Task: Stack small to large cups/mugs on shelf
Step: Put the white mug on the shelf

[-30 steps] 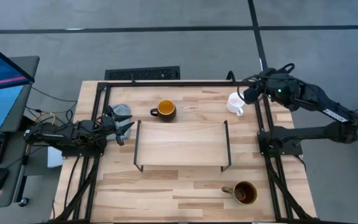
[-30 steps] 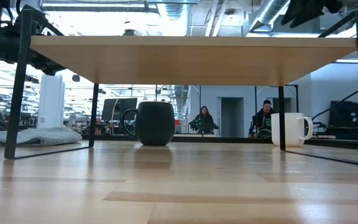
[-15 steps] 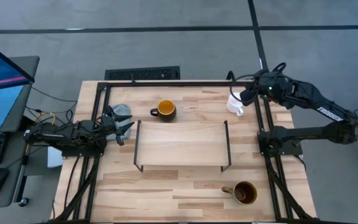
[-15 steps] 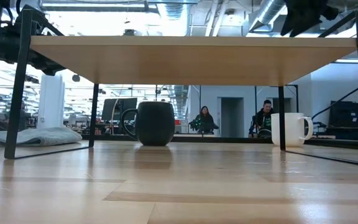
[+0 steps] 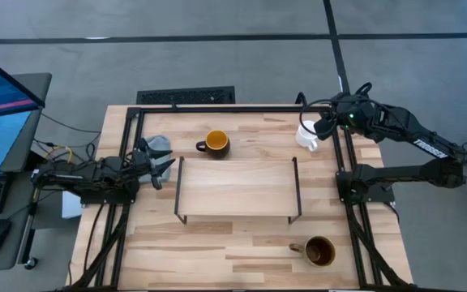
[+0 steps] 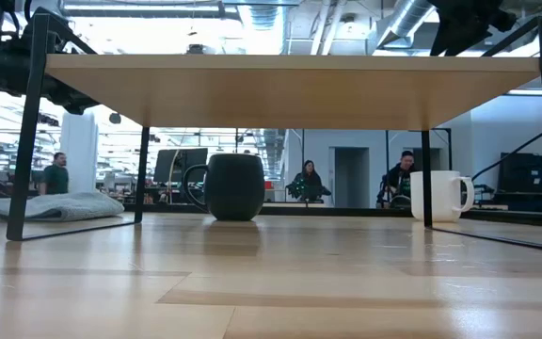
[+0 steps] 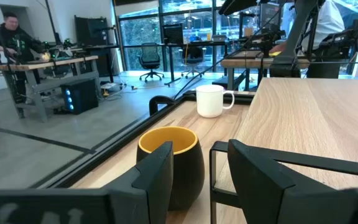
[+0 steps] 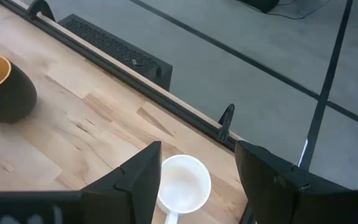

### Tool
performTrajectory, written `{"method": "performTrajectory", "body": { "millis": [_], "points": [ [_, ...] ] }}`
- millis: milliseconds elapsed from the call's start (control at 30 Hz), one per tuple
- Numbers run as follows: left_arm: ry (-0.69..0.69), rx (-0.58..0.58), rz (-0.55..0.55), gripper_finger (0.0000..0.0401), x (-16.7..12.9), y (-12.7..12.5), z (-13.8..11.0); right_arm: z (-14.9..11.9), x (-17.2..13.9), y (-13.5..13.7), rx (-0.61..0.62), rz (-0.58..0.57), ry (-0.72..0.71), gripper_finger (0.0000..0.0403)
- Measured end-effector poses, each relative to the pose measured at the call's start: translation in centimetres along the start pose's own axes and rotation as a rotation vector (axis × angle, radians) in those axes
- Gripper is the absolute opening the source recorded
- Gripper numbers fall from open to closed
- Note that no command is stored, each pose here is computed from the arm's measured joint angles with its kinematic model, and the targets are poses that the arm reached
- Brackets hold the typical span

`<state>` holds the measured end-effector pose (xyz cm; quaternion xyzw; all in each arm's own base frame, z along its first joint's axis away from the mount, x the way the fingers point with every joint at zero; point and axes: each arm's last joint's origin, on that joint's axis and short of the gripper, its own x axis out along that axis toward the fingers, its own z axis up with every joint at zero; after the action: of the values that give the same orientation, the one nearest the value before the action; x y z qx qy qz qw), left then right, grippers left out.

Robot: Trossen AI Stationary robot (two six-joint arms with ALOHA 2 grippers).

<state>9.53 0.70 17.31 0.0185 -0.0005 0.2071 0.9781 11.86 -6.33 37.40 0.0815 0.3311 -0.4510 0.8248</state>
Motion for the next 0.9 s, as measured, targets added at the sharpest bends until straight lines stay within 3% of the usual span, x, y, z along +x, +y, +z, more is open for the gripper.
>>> {"method": "performTrajectory", "body": {
  "millis": [133, 367, 667, 900],
  "points": [
    [0.000, 0.000, 0.000, 0.0146, 0.0, 0.0, 0.0, 0.0, 0.0, 0.0, 0.022, 0.000, 0.001, 0.0228],
    [0.000, -0.027, 0.000, 0.0146, 0.0, 0.0, 0.0, -0.2, 0.0, 0.0, 0.179, -0.006, 0.018, 0.0228],
    [0.000, -0.026, 0.000, 0.0146, 0.0, 0.0, 0.0, -0.2, 2.0, 1.2, 0.119, -0.056, 0.145, 0.0228],
    [0.000, -0.026, 0.000, 0.0146, 0.0, 0.0, 0.0, -0.3, 4.8, 1.8, 0.189, -0.170, 0.301, 0.0228]
  ]
}}
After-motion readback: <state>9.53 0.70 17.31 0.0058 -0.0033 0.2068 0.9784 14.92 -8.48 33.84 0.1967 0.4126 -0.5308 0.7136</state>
